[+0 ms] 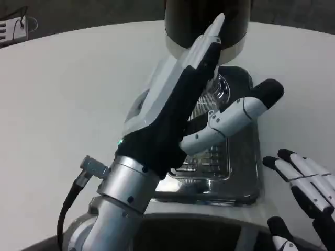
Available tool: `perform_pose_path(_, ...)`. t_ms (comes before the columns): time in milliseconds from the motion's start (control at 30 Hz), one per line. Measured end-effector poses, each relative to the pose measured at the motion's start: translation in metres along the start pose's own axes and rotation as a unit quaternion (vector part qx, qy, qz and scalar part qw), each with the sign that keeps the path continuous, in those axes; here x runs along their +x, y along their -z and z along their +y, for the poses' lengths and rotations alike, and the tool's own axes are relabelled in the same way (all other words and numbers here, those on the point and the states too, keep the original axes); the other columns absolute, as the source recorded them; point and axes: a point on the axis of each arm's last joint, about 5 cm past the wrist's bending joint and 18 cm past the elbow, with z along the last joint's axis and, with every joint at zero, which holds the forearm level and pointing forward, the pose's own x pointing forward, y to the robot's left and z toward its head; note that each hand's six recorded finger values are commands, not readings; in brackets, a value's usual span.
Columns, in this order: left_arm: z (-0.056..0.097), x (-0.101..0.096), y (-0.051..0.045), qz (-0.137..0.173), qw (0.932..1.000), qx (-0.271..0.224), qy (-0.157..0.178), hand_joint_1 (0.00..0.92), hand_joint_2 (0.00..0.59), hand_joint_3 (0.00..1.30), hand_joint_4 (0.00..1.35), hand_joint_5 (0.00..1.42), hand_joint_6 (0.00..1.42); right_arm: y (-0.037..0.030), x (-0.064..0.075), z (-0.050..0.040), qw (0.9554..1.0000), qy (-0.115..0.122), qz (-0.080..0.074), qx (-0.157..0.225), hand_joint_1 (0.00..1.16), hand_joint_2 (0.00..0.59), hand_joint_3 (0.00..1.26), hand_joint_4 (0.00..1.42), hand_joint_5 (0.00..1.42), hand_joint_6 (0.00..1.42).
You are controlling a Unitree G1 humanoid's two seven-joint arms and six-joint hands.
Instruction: Grasp the cup under the faucet to collect the drink, then remove the cup.
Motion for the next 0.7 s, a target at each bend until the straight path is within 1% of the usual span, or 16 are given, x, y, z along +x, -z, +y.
perform_pose_path(67, 0.0, 0.001, -0.0007, 0.0, 0.9999, 0.012, 0.003, 0.0, 0.142, 0.0, 0.0, 0.0, 0.0, -0.0002, 0.0, 0.0002, 1.0, 0.001, 0.001, 0.001, 0.12, 0.517, 0.14, 0.07, 0.11, 0.2)
perform_pose_path(233, 0.003, 0.003, -0.005, -0.002, 0.9987, 0.044, 0.025, 0.0, 0.142, 0.0, 0.0, 0.0, 0.0, -0.0003, 0.002, 0.0003, 1.0, 0.003, 0.002, 0.002, 0.12, 0.517, 0.14, 0.07, 0.11, 0.2)
perform_pose_path(300, 0.006, 0.005, -0.0081, -0.001, 0.9971, 0.067, 0.037, 0.0, 0.141, 0.0, 0.0, 0.0, 0.0, -0.0002, 0.002, 0.0004, 1.0, 0.001, 0.003, 0.004, 0.12, 0.515, 0.14, 0.07, 0.11, 0.2)
perform_pose_path(367, 0.007, 0.006, -0.0092, 0.001, 0.9958, 0.082, 0.041, 0.0, 0.137, 0.0, 0.0, 0.0, 0.0, -0.0002, 0.002, 0.0004, 1.0, 0.001, 0.004, 0.007, 0.12, 0.514, 0.14, 0.07, 0.11, 0.2)
perform_pose_path(500, 0.009, 0.008, -0.0121, 0.001, 0.9914, 0.12, 0.051, 0.0, 0.135, 0.0, 0.0, 0.0, 0.0, 0.0003, 0.003, 0.0012, 0.9996, 0.005, 0.018, 0.02, 0.13, 0.512, 0.13, 0.06, 0.1, 0.2)
perform_pose_path(533, 0.01, 0.009, -0.0129, 0.001, 0.9897, 0.133, 0.054, 0.0, 0.134, 0.0, 0.0, 0.0, 0.0, 0.0009, 0.004, 0.0015, 0.9994, 0.004, 0.024, 0.026, 0.13, 0.51, 0.13, 0.06, 0.1, 0.2)
perform_pose_path(633, 0.011, 0.01, -0.0141, 0.0, 0.9877, 0.144, 0.06, 0.0, 0.134, 0.0, 0.0, 0.0, 0.0, 0.0031, 0.004, 0.0026, 0.9984, -0.003, 0.041, 0.04, 0.13, 0.499, 0.12, 0.06, 0.1, 0.2)
perform_pose_path(700, 0.012, 0.011, -0.0154, 0.0, 0.9854, 0.158, 0.064, 0.0, 0.134, 0.0, 0.0, 0.0, 0.0, 0.0049, 0.006, 0.0032, 0.9969, -0.005, 0.054, 0.058, 0.13, 0.495, 0.12, 0.06, 0.1, 0.2)
